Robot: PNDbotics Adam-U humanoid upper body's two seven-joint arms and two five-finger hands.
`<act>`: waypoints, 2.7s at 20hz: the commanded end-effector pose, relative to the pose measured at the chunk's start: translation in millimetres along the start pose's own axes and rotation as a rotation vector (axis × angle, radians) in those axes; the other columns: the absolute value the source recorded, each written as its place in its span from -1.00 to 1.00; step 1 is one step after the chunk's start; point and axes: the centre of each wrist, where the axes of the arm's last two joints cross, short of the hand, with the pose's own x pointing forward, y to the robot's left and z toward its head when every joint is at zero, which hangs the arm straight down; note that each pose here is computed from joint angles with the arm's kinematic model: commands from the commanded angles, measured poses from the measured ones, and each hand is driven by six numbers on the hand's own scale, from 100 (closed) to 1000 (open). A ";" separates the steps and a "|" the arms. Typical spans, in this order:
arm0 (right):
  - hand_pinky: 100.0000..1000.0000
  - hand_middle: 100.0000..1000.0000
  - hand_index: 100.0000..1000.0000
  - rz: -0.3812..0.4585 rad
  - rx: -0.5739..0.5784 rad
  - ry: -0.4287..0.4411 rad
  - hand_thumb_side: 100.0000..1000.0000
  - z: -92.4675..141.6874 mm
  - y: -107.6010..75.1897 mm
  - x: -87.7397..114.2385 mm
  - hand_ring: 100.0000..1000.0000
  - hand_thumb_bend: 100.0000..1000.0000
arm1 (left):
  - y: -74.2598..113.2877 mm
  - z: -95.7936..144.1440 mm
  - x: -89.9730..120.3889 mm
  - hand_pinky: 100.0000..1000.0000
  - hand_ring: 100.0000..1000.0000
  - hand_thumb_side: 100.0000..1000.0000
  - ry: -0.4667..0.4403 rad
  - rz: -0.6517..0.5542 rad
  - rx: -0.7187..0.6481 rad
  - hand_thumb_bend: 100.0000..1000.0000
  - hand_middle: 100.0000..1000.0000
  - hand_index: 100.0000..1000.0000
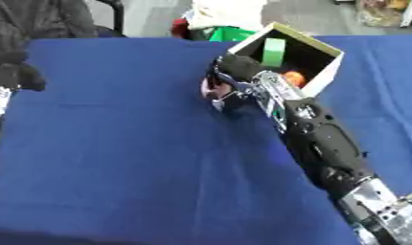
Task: Pick up objects on the table and place them in the box.
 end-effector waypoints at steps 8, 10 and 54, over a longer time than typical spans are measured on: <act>0.35 -0.59 -0.40 0.011 -0.165 0.009 -0.98 -0.6 -12.9 0.2 0.28 -1.00 | 2.2 -4.8 7.4 0.19 0.12 0.31 -0.033 -0.005 0.002 -0.68 0.04 0.51; 0.34 -0.61 -0.42 0.008 -0.184 0.003 -0.98 -0.1 -13.7 0.9 0.27 -1.00 | 2.3 -4.5 7.2 0.19 0.11 0.31 -0.032 -0.006 0.003 -0.68 0.04 0.51; 0.48 0.43 0.71 -0.024 -0.275 0.282 -0.72 58.9 -43.6 -63.2 0.57 -1.00 | 8.4 1.1 3.6 0.19 0.11 0.32 -0.011 -0.030 0.020 -0.69 0.04 0.51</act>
